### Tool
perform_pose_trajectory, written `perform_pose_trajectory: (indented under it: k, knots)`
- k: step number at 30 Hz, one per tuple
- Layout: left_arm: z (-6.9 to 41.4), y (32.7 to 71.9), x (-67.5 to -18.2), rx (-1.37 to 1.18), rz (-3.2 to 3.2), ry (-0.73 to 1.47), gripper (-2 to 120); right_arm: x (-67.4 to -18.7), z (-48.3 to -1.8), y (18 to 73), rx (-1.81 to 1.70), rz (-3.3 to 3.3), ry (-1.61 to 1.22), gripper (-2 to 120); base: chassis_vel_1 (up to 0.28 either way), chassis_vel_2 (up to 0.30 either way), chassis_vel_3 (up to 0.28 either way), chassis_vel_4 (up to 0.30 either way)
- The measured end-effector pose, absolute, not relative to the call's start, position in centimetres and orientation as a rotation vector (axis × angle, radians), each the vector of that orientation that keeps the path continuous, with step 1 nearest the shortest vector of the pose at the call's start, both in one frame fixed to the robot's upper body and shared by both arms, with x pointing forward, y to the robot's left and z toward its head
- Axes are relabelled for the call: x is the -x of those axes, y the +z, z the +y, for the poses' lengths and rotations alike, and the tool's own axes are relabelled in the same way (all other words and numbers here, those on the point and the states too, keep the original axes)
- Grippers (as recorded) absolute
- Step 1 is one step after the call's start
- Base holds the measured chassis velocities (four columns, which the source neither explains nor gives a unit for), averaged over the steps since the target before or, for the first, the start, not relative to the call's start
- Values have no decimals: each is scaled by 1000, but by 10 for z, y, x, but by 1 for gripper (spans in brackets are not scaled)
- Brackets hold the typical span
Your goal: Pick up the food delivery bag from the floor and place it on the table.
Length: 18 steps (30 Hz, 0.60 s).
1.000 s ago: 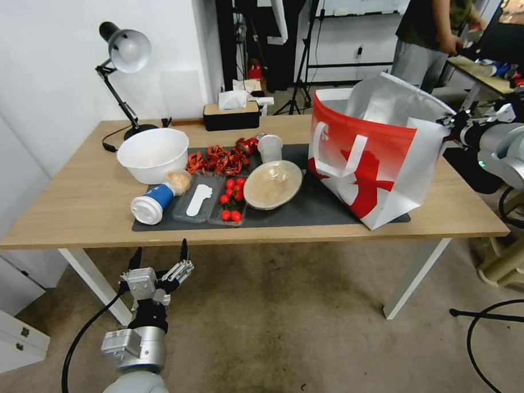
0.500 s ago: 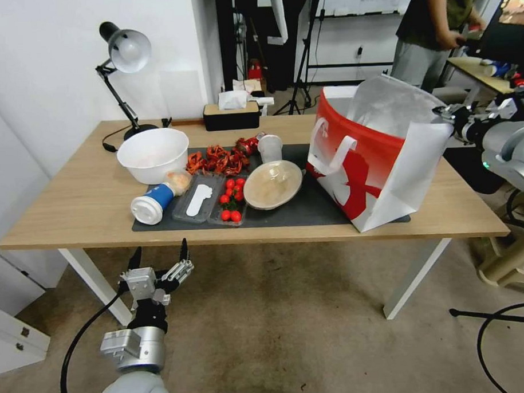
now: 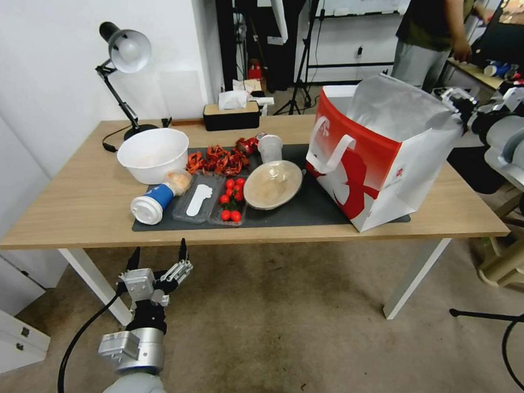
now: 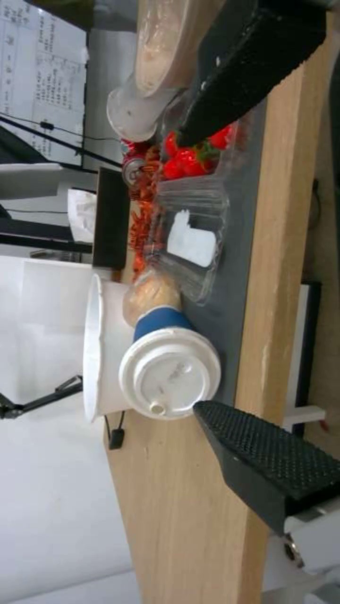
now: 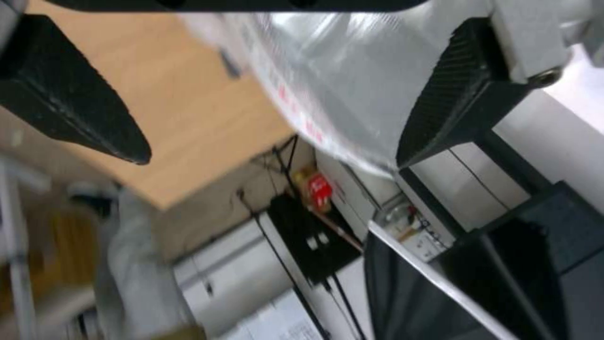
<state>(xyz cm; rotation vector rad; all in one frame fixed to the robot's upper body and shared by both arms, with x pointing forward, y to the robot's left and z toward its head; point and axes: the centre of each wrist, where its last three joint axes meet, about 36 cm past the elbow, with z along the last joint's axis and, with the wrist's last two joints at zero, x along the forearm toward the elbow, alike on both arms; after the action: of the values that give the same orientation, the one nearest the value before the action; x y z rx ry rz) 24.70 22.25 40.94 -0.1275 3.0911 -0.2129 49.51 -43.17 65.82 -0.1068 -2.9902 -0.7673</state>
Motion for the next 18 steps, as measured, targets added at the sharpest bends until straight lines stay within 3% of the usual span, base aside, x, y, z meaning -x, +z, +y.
perform_pose_trajectory:
  k: [5,10,18]
  knots:
    - [223,411,-247,132,3088,-215,100,-483,-438,665,16,-3096,-583,100,0,0,0,0]
    - [224,415,-247,124,3082,-224,100,-451,-435,668,-306,-3173,-202,100,0,0,0,0]
    - [226,421,-245,92,3075,-216,100,-427,-399,658,-541,-3160,-67,100,0,0,0,0]
